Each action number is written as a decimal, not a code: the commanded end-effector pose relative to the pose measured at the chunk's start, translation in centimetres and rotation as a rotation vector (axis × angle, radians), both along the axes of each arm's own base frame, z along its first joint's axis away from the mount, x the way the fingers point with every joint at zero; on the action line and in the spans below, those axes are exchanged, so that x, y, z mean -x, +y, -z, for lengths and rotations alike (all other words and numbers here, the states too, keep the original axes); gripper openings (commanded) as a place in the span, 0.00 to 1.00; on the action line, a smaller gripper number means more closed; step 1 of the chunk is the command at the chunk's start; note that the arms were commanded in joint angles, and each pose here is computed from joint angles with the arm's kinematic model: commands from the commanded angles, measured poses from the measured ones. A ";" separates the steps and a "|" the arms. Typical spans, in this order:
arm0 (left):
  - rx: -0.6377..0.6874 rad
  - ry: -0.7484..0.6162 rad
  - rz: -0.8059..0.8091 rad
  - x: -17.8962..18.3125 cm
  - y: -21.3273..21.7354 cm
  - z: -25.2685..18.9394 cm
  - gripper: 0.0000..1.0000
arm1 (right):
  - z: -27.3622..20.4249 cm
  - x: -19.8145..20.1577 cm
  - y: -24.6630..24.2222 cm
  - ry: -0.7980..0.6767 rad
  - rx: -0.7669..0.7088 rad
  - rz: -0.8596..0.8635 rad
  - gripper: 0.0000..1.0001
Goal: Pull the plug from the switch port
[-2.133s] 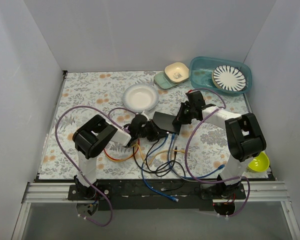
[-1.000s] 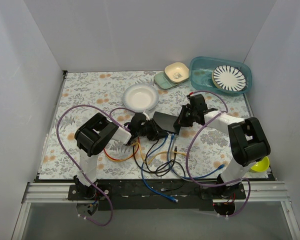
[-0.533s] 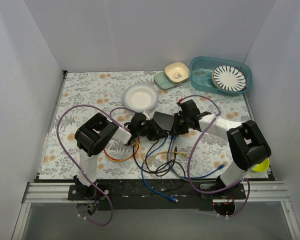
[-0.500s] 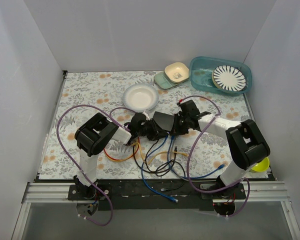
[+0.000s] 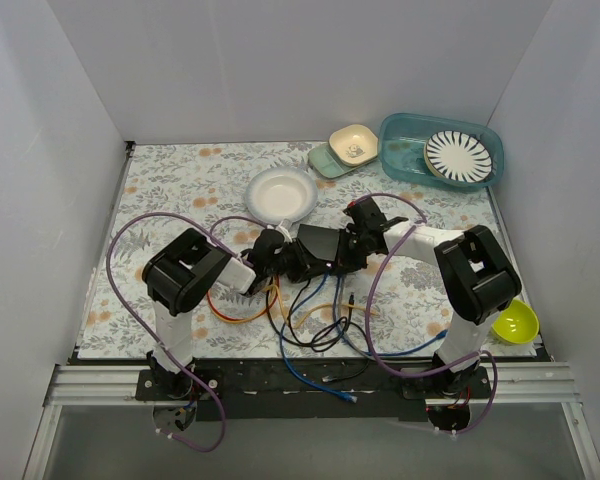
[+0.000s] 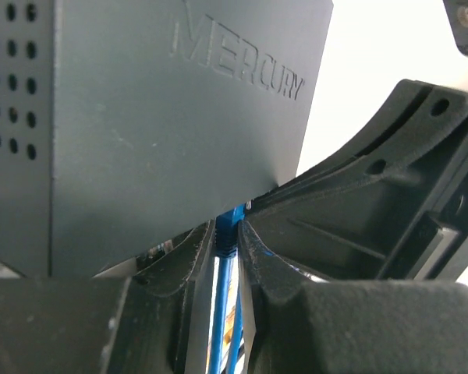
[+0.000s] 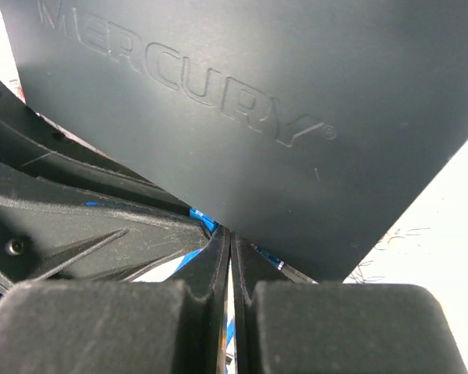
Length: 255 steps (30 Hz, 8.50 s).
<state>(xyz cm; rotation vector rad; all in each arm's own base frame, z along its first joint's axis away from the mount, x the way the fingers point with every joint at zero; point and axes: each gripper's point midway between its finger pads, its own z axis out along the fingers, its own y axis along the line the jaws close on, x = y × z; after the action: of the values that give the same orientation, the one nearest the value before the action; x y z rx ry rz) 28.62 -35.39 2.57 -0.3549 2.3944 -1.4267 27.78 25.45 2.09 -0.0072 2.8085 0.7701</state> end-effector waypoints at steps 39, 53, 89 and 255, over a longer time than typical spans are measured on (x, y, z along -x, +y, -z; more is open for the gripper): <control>-0.243 -0.162 -0.059 -7.7 2.6 -7.9 0.48 | -2.7 -0.1 -6.3 -0.188 -0.118 0.167 0.40; -0.209 -0.016 0.090 -8.1 0.1 -2.4 0.43 | 0.4 -0.9 -4.8 -0.147 -0.252 0.248 0.53; -0.245 0.080 0.078 -4.8 2.2 0.4 0.41 | 1.6 -3.4 -6.4 -0.082 -0.417 0.438 0.33; -0.163 0.121 -0.023 -5.2 4.8 -0.4 0.41 | -0.8 -3.3 2.0 -0.137 -0.396 0.164 0.43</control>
<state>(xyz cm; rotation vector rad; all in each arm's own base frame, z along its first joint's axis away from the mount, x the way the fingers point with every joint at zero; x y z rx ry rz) 35.40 -32.80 6.01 -0.3740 2.4596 -1.3841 29.38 27.94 3.24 0.1329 2.5050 1.2311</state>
